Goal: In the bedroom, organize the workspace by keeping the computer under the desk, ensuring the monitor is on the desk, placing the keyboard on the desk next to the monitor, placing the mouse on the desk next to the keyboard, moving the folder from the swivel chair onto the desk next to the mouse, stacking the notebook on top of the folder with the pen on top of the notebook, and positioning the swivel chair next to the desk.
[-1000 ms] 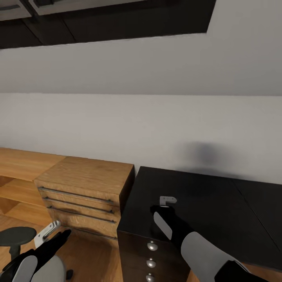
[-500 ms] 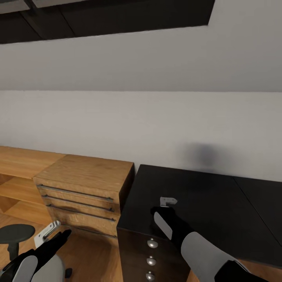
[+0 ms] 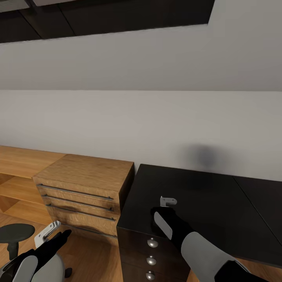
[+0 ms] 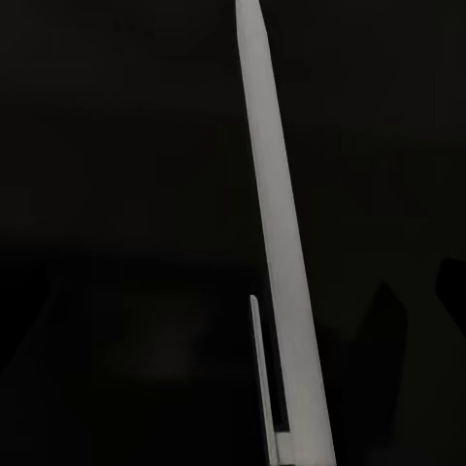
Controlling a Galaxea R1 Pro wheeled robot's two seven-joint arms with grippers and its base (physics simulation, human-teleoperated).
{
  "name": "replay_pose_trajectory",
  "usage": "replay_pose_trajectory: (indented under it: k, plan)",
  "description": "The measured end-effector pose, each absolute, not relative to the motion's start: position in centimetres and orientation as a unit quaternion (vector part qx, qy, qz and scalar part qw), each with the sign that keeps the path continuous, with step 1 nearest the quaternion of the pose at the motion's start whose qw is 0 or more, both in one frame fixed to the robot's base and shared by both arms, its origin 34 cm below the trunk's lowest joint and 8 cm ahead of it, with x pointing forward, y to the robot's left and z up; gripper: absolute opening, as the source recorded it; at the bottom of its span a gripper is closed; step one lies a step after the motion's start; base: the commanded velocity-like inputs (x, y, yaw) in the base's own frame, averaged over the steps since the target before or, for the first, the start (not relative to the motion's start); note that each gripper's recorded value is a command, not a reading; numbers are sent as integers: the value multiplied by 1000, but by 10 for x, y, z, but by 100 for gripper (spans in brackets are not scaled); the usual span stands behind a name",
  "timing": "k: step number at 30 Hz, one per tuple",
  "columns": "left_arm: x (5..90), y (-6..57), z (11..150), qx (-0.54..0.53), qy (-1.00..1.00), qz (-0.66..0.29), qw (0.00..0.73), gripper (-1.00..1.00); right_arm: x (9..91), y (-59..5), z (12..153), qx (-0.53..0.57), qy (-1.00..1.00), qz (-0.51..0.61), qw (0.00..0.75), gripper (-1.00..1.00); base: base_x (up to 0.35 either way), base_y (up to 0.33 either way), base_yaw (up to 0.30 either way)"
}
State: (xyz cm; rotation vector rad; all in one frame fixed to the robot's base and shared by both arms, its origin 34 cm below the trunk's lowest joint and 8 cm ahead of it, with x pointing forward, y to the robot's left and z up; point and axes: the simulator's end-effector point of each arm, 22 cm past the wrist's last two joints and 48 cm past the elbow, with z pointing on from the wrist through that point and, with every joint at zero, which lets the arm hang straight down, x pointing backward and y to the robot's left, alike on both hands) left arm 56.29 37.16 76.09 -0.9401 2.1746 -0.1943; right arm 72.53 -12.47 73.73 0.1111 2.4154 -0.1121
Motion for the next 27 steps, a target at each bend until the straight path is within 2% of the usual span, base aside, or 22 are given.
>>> replay_pose_trajectory:
  k: [23,24,27]
  plan:
    - [563,371,754,-367,849,-78,373,100,726,-125,732,43,933,-43,356,100,0,0,0]
    - [563,370,754,-367,849,-79,373,100,726,-125,732,43,933,-43,356,-100,0,0,0]
    - [563,371,754,-367,848,-78,373,100,726,-125,732,44,932,-43,356,-100,0,0,0]
